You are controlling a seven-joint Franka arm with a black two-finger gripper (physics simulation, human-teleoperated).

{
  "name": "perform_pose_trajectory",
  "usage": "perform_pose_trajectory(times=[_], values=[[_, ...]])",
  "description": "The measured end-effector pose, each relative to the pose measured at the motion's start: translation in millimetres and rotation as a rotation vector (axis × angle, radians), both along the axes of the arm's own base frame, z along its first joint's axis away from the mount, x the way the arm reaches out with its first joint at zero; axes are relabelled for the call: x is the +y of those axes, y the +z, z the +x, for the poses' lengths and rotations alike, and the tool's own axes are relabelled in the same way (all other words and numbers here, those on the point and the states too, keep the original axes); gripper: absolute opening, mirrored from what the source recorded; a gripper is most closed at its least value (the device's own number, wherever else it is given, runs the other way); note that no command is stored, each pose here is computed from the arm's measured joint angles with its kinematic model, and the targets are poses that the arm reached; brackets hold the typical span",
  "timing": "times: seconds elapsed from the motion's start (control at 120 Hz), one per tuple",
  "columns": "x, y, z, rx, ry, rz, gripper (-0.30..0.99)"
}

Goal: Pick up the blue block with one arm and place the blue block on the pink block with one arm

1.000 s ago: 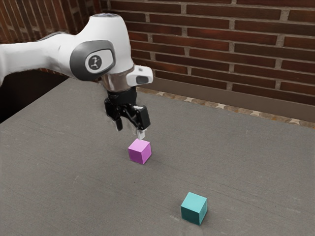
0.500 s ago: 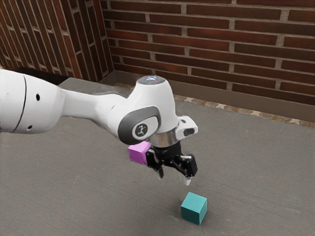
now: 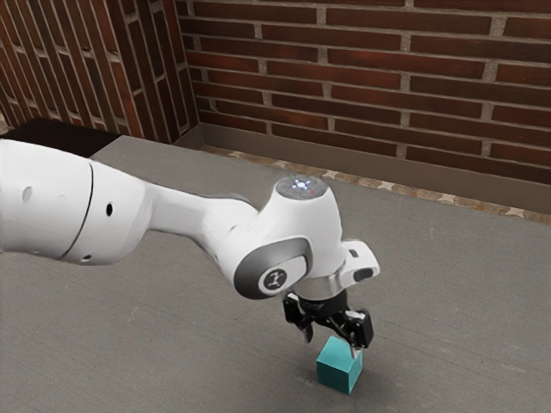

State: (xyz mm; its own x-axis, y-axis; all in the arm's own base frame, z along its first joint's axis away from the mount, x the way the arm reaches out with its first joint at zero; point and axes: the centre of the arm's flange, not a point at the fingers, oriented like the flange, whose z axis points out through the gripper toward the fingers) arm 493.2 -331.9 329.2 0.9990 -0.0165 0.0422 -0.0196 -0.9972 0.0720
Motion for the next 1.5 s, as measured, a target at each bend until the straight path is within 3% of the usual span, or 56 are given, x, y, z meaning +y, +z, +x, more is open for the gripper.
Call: perform_pose_trajectory(times=[0.233, 0.5, 1.1, 1.5], values=[[-8.6, -23.8, -0.1, 0.000, -0.029, 0.030, 0.64], [-1.2, -42.3, 29.3, -0.019, -0.027, 0.025, 0.64], [-8.0, -64.6, 21.6, -0.015, -0.114, 0.035, 0.62], [-0.6, -66.3, 24.4, -0.012, -0.083, 0.027, 0.45]])
